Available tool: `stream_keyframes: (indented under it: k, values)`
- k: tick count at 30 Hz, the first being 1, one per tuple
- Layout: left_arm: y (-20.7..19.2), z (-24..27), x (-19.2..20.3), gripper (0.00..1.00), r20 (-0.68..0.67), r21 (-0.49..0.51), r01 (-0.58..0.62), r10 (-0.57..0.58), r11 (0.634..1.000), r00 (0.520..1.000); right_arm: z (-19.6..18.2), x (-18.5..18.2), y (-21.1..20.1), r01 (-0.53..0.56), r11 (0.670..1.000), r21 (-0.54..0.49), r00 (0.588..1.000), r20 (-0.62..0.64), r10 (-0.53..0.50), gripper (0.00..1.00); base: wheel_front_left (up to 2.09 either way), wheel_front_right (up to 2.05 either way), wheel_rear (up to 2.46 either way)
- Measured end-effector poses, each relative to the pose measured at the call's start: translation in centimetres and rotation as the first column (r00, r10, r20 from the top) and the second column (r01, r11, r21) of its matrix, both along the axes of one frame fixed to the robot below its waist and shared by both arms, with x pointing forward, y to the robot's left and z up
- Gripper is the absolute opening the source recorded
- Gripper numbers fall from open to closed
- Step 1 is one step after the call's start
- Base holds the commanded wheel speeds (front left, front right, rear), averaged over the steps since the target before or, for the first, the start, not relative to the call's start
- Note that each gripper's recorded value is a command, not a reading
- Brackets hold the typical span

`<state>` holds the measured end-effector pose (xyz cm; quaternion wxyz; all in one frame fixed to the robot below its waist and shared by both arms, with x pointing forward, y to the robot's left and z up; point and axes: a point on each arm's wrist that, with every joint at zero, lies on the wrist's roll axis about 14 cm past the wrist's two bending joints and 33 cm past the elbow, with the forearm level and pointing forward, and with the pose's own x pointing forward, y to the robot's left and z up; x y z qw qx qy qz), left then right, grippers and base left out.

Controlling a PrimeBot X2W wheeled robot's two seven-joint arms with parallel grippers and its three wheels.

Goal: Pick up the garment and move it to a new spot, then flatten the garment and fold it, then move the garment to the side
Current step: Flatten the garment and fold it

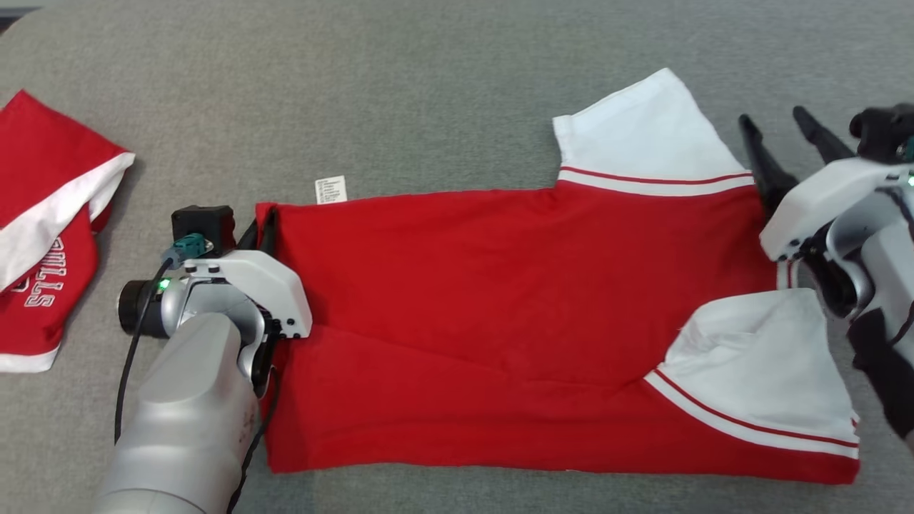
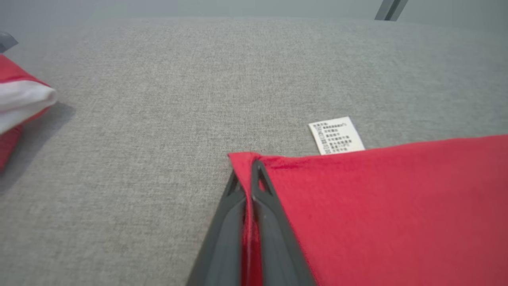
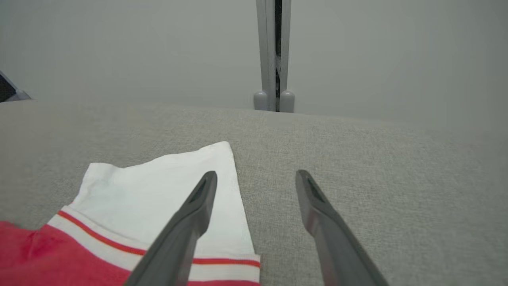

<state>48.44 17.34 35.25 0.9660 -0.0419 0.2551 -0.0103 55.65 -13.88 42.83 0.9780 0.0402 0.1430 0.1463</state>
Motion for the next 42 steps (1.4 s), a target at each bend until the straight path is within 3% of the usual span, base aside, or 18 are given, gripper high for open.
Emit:
stream_keyframes:
  k: [8,12,19,20,21,22,23,28,34,42]
  values:
    - [1.1,0.5,0.3,0.00,0.048,0.016,0.006,-0.007,1.000,0.999,-1.4,4.0,2.2,-0.067,0.996,-0.060,0.992,-0.110,0.060,1.00,0.00,0.00,0.00]
    - [1.2,0.6,-0.2,0.00,0.061,-0.022,0.018,-0.017,1.000,0.998,-3.9,4.6,4.2,-0.151,0.981,-0.126,0.973,-0.195,0.125,1.00,0.00,0.00,0.00]
    - [1.0,0.4,-0.6,0.00,0.064,-0.046,-0.001,0.004,0.999,0.998,-6.4,5.5,5.1,-0.183,0.972,-0.147,0.946,-0.296,0.133,1.00,0.00,0.00,0.00]
    - [0.9,0.3,-0.7,0.00,0.060,-0.045,-0.002,0.005,0.999,0.998,-6.6,5.7,5.3,-0.187,0.971,-0.146,0.944,-0.302,0.136,0.87,0.00,0.00,0.00]
    - [0.9,0.2,-0.7,0.00,0.059,-0.047,-0.004,0.007,0.999,0.998,-6.7,5.8,5.3,-0.189,0.971,-0.148,0.942,-0.308,0.137,0.62,0.00,0.00,0.00]
    - [0.8,0.1,-0.7,0.00,0.057,-0.046,-0.006,0.009,0.999,0.998,-6.8,5.9,5.4,-0.192,0.970,-0.147,0.941,-0.310,0.139,0.13,0.00,0.00,0.00]
    - [0.8,0.0,-0.8,0.00,0.054,-0.045,-0.008,0.010,0.999,0.998,-6.9,6.0,5.4,-0.196,0.969,-0.149,0.940,-0.311,0.142,0.00,0.00,0.00,0.00]
    - [0.6,-0.2,-0.5,0.00,0.049,-0.052,-0.023,0.025,0.998,0.998,-6.2,6.8,5.0,-0.171,0.976,-0.139,0.959,-0.253,0.132,0.00,0.00,0.00,0.00]
    - [0.6,2.1,1.4,0.00,0.128,-0.047,-0.040,0.046,0.998,0.991,-2.2,8.7,2.0,-0.084,0.982,-0.169,0.996,-0.050,0.076,0.00,0.00,0.00,0.00]
    - [0.5,5.1,2.8,0.00,0.234,-0.020,-0.017,0.021,1.000,0.972,1.9,7.9,1.0,-0.017,0.997,-0.072,0.996,0.080,0.023,0.00,0.00,0.00,0.00]
